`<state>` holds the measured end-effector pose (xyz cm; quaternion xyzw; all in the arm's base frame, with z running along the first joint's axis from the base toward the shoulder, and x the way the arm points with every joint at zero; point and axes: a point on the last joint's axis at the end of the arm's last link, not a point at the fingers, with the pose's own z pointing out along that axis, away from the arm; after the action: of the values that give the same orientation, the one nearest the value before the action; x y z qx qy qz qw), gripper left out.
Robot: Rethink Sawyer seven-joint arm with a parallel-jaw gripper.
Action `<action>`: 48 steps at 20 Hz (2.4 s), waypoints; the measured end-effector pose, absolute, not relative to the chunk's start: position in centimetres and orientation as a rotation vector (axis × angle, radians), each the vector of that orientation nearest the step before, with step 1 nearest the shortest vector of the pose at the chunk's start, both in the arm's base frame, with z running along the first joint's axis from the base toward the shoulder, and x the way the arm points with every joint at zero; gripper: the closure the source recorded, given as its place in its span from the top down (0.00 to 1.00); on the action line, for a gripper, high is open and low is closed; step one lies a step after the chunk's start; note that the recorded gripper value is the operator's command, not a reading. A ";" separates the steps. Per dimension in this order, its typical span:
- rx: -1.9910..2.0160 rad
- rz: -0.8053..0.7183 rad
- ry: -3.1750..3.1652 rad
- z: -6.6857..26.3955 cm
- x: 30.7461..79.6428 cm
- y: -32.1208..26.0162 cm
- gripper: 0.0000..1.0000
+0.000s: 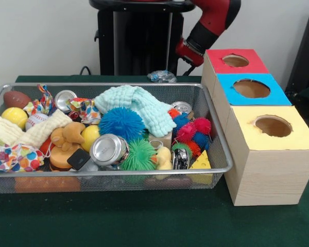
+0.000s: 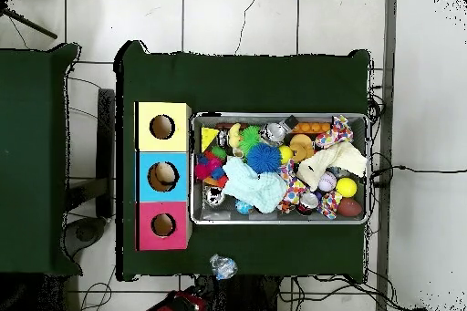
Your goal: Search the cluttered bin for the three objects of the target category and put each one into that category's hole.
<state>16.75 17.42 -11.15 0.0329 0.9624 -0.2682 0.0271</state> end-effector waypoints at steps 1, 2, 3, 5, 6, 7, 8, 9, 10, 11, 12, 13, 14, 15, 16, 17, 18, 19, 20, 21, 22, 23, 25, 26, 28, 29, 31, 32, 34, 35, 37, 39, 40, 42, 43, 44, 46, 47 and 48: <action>0.100 -0.828 2.972 -11.3 16.8 17.4 1.00; 0.099 -0.827 2.972 -11.4 16.8 17.5 1.00; 0.097 -0.827 2.970 -11.4 16.8 17.5 1.00; 0.093 -0.826 2.969 -11.6 16.9 17.5 1.00; 0.091 -0.826 2.968 -11.7 16.9 17.6 1.00; 0.089 -0.826 2.967 -11.8 16.9 17.5 1.00; 0.088 -0.827 2.965 -11.9 17.0 17.5 1.00; 0.088 -0.827 2.965 -12.0 17.0 17.5 1.00; 0.088 -0.829 2.963 -12.1 17.1 17.4 1.00; 0.088 -0.829 2.960 -12.3 17.2 17.4 1.00; 0.088 -0.832 2.956 -12.4 17.4 17.3 1.00; 0.087 -0.835 2.955 -12.4 17.4 17.2 1.00; 0.087 -0.838 2.953 -12.5 17.5 17.1 1.00; 0.087 -0.840 2.952 -12.5 17.5 17.0 1.00; 0.085 -0.845 2.952 -12.6 17.5 16.8 1.00; 0.083 -0.847 2.951 -12.6 17.5 16.7 1.00; 0.081 -0.849 2.949 -12.6 17.5 16.6 1.00; 0.079 -0.849 2.947 -12.7 17.6 16.6 1.00; 0.077 -0.849 2.946 -12.7 17.6 16.5 1.00; 0.071 -0.846 2.942 -12.7 17.8 16.4 1.00; 0.069 -0.844 2.940 -12.7 17.9 16.4 1.00; 0.067 -0.842 2.938 -12.7 17.9 16.3 1.00; 0.063 -0.836 2.932 -12.8 18.0 16.3 1.00; 0.060 -0.833 2.926 -12.7 18.2 16.3 1.00; 0.052 -0.825 2.917 -12.7 18.4 16.3 1.00; 0.051 -0.823 2.915 -12.7 18.4 16.3 1.00; 0.049 -0.818 2.914 -12.7 18.5 16.3 1.00; 0.049 -0.815 2.914 -12.6 18.6 16.4 1.00; 0.049 -0.807 2.917 -12.4 18.6 16.5 1.00; 0.050 -0.805 2.920 -12.2 18.6 16.4 1.00; 0.051 -0.800 2.927 -11.8 18.6 16.4 1.00; 0.051 -0.792 2.935 -11.4 18.6 16.4 1.00; 0.050 -0.788 2.938 -11.2 18.5 16.4 1.00; 0.052 -0.782 2.953 -10.4 18.3 16.3 1.00; 0.054 -0.781 2.958 -10.1 18.2 16.2 1.00; 0.059 -0.784 2.967 -9.7 18.1 16.1 1.00; 0.070 -0.798 2.979 -8.7 17.8 15.7 1.00; 0.076 -0.805 2.984 -8.3 17.7 15.5 1.00; 0.081 -0.812 2.989 -7.9 17.6 15.3 1.00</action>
<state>17.58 15.27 -7.85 0.0262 0.9644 -0.2621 0.0218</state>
